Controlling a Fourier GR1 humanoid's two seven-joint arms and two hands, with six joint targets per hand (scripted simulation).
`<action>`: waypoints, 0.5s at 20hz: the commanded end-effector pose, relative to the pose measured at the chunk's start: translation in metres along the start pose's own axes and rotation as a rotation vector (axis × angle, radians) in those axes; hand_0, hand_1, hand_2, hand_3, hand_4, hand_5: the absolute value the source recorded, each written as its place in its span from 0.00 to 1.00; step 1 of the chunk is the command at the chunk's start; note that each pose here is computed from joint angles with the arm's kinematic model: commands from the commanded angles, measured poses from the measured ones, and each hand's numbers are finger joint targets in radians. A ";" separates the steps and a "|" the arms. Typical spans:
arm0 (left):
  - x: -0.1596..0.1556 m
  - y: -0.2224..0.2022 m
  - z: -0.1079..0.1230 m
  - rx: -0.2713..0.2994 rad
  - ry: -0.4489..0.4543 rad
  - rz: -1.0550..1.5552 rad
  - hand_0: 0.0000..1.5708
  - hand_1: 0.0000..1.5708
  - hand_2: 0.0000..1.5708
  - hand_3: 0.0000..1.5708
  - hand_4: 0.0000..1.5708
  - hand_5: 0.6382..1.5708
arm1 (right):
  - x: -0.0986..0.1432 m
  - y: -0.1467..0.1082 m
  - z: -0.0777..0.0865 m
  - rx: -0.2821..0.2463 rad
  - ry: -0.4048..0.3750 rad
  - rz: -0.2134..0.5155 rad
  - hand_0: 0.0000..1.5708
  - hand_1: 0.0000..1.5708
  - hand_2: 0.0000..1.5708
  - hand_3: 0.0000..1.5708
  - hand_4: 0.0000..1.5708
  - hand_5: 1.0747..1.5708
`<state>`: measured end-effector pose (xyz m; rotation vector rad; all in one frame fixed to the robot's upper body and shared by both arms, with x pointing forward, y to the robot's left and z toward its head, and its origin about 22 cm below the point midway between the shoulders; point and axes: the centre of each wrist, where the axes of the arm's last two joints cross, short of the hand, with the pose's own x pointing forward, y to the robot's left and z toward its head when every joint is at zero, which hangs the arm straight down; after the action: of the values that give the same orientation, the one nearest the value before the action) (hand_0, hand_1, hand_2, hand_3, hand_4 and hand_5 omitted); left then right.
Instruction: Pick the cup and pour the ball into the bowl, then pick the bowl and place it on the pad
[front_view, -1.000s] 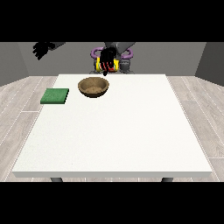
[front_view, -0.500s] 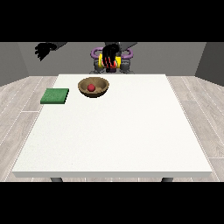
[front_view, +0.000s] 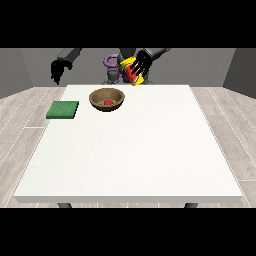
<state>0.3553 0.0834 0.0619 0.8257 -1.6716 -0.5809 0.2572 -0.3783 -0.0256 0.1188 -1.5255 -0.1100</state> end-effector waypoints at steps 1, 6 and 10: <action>0.022 0.046 -0.016 0.106 0.032 0.457 0.00 0.00 0.00 0.00 0.34 0.97 | -0.004 0.015 -0.009 -0.010 -0.012 -0.019 0.00 0.00 0.00 0.00 0.44 1.00; -0.001 0.107 -0.029 -0.012 -0.027 0.759 0.00 0.00 0.00 0.00 0.00 0.87 | -0.019 0.019 -0.001 -0.129 -0.017 -0.054 0.00 0.00 0.00 0.00 0.39 1.00; -0.052 0.165 -0.042 -0.102 -0.090 0.866 0.00 0.00 0.00 0.00 0.15 0.91 | -0.023 0.028 0.004 -0.183 -0.045 -0.036 0.00 0.00 0.00 0.00 0.00 1.00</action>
<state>0.3661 0.1715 0.1468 0.1413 -1.8072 -0.1183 0.2575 -0.3578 -0.0382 0.0342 -1.5407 -0.2379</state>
